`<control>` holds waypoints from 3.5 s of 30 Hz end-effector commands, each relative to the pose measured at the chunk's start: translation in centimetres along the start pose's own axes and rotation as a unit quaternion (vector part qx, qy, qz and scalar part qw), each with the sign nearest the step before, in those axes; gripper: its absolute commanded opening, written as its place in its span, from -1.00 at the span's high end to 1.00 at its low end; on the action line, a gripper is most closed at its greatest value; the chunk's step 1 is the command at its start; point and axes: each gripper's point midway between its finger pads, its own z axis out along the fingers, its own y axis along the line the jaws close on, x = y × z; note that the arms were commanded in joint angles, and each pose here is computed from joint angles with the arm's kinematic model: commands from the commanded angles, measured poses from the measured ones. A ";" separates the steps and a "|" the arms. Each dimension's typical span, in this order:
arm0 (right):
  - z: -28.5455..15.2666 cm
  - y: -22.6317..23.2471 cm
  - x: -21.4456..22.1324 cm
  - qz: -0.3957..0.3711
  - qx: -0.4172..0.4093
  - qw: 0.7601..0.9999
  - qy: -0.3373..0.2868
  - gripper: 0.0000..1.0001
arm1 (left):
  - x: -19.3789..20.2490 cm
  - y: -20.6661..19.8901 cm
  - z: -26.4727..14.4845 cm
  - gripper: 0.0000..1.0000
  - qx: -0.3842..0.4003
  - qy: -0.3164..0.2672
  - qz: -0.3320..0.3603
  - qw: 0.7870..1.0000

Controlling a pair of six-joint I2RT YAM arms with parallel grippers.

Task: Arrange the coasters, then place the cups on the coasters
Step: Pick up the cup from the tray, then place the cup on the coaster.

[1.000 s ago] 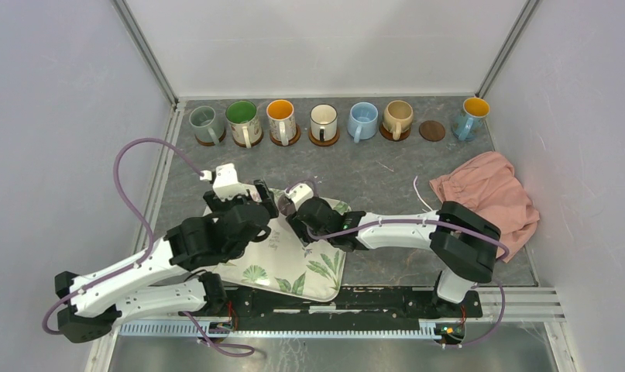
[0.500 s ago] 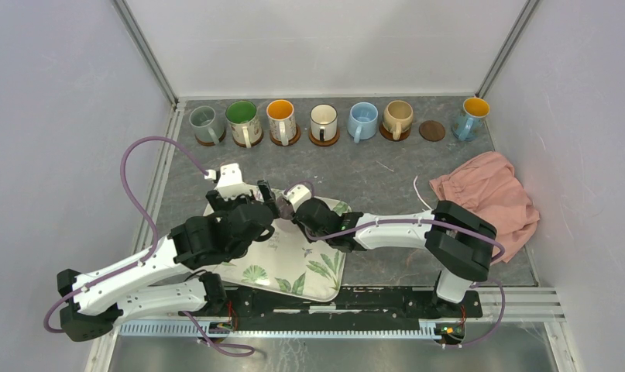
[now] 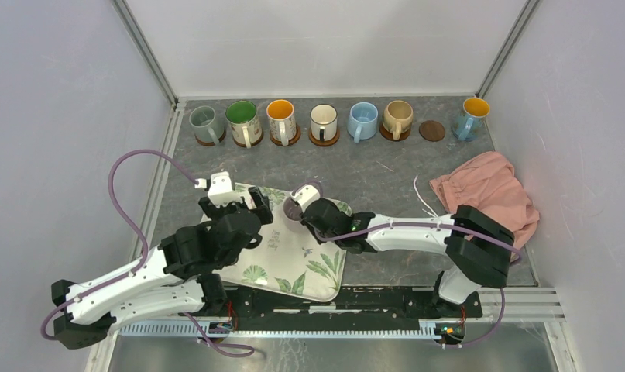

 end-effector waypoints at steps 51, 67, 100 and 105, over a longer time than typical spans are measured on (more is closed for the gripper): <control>-13.2 -37.7 -1.7 0.270 0.368 0.884 -0.105 1.00 | -4.0 -0.4 -0.8 -0.99 0.041 -0.059 0.131 0.989; -10.9 -46.9 -4.1 0.285 0.416 0.857 -0.111 1.00 | -3.9 -0.4 -0.8 -0.99 0.043 -0.057 0.131 0.989; -3.6 -55.0 -2.4 0.315 0.396 0.858 -0.090 1.00 | -3.1 -0.3 0.1 -0.99 0.014 -0.054 0.165 0.985; -3.6 -55.1 -2.4 0.315 0.398 0.857 -0.089 1.00 | -3.1 -0.3 0.1 -0.99 0.014 -0.054 0.166 0.985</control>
